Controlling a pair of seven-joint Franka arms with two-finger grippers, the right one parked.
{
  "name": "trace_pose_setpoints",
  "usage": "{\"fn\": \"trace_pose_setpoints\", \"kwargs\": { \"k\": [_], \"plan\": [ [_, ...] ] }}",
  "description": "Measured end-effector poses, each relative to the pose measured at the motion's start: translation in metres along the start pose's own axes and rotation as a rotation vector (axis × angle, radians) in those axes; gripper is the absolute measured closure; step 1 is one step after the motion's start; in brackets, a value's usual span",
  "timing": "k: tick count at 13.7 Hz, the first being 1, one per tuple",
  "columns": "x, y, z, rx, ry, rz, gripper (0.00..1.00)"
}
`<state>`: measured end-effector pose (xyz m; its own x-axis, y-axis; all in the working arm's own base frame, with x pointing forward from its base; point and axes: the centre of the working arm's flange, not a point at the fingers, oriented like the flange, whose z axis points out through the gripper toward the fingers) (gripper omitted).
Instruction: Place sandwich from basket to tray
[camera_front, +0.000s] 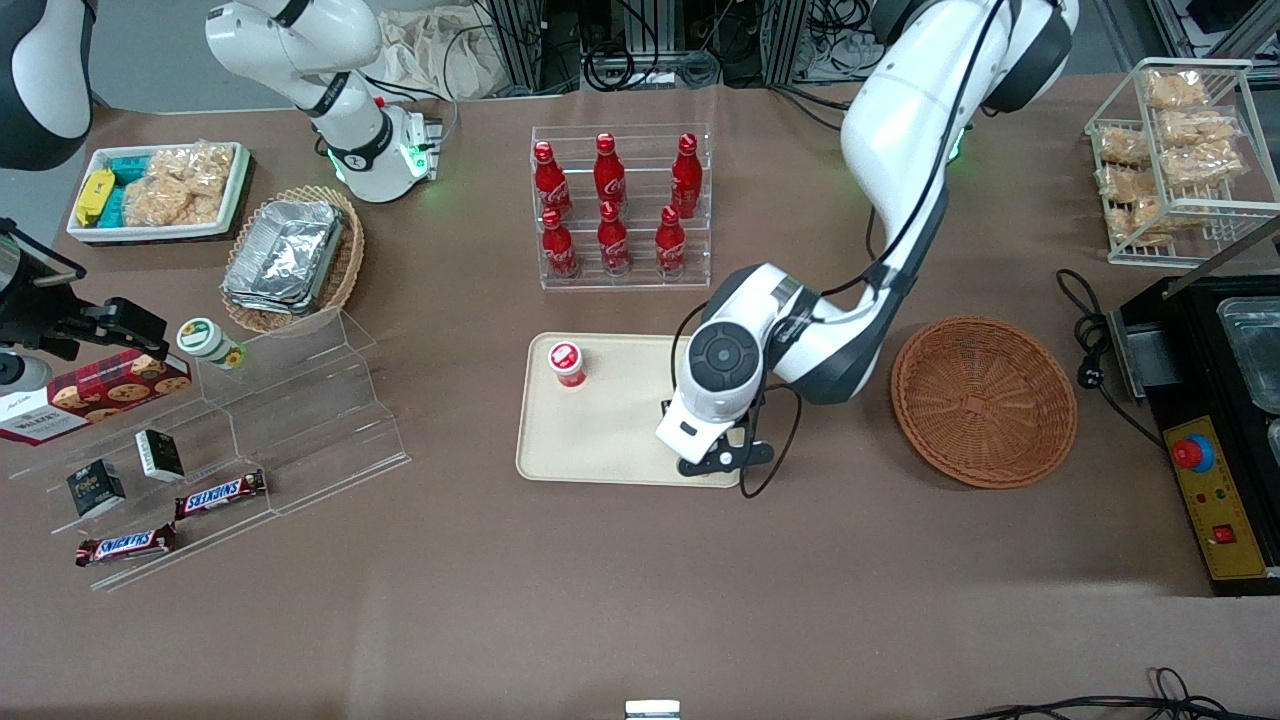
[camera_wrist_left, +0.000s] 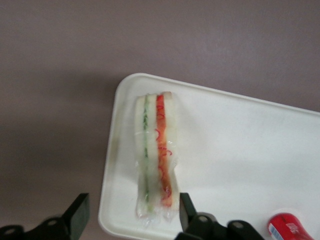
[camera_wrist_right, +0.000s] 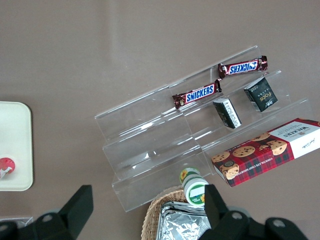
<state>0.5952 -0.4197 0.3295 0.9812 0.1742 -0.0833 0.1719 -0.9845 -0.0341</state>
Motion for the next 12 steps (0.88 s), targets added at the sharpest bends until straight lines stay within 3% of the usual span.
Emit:
{"fn": "trace_pose_setpoints", "kwargs": {
  "k": [2, 6, 10, 12],
  "plan": [
    [0.008, -0.030, -0.056, 0.001, 0.020, -0.038, 0.00],
    [0.029, -0.111, -0.145, -0.002, 0.055, -0.072, 0.00],
    [0.037, -0.212, -0.169, -0.008, 0.036, -0.020, 0.00],
    [0.029, -0.265, -0.171, -0.029, 0.056, 0.025, 0.00]
  ]
}}
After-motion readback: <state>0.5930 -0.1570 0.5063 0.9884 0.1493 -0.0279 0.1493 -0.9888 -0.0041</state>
